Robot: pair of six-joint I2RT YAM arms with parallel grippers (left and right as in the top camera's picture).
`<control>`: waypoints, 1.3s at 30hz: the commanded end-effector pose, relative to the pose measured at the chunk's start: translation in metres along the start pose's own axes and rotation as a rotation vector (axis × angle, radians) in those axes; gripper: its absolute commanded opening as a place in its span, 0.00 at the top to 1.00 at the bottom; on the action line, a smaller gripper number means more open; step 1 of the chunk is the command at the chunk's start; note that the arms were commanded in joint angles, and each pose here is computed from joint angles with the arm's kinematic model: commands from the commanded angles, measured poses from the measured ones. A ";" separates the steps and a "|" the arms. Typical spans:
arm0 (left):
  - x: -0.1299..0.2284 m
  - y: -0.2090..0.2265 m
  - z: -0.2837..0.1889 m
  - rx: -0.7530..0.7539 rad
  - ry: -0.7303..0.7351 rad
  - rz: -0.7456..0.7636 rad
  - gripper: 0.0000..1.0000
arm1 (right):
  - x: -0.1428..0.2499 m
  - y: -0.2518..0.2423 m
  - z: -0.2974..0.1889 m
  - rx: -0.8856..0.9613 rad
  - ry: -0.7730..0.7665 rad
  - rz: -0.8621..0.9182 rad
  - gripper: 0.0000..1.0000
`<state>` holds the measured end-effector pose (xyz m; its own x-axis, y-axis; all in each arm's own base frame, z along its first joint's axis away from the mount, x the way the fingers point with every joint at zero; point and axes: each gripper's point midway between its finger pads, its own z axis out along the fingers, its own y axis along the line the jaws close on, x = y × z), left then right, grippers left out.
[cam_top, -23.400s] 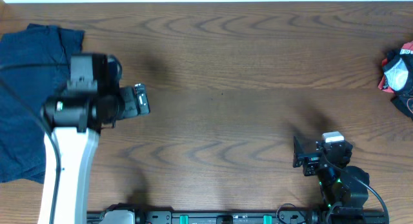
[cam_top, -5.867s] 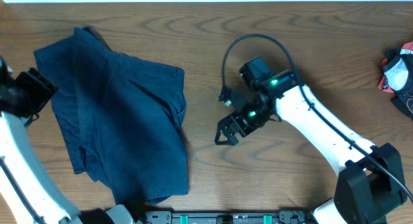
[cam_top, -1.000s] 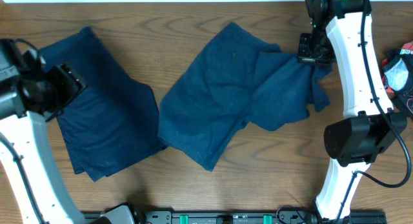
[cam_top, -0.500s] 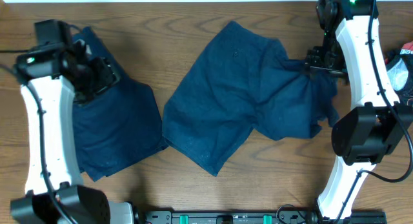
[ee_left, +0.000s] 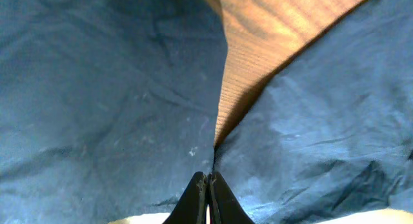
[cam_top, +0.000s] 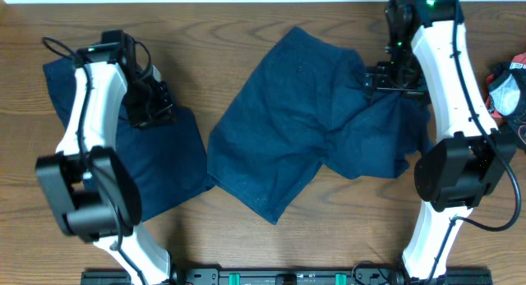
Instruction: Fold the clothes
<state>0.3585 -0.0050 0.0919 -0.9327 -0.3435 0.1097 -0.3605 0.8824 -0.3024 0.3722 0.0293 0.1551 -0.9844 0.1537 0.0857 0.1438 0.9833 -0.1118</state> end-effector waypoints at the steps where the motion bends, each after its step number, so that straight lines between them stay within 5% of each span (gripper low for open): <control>1: 0.001 -0.004 0.014 0.018 0.047 0.026 0.94 | 0.001 0.014 -0.004 -0.041 -0.014 -0.060 0.01; 14: 0.009 0.017 0.072 -0.023 0.231 -0.038 0.93 | -0.004 0.029 -0.013 -0.130 -0.043 -0.143 0.01; 27: 0.009 0.047 0.076 -0.107 0.251 -0.072 0.94 | 0.002 0.028 -0.013 -0.124 -0.020 -0.144 0.01; 39: 0.007 0.137 0.052 -0.064 0.234 -0.373 0.94 | 0.003 0.027 -0.013 -0.124 -0.017 -0.151 0.01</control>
<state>0.3188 0.0808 0.0105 -0.7674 -0.5204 0.3745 -0.6103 0.7719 -0.1778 0.3717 0.0546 0.1581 -0.9947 0.0189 0.1008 0.0203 0.9997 0.0121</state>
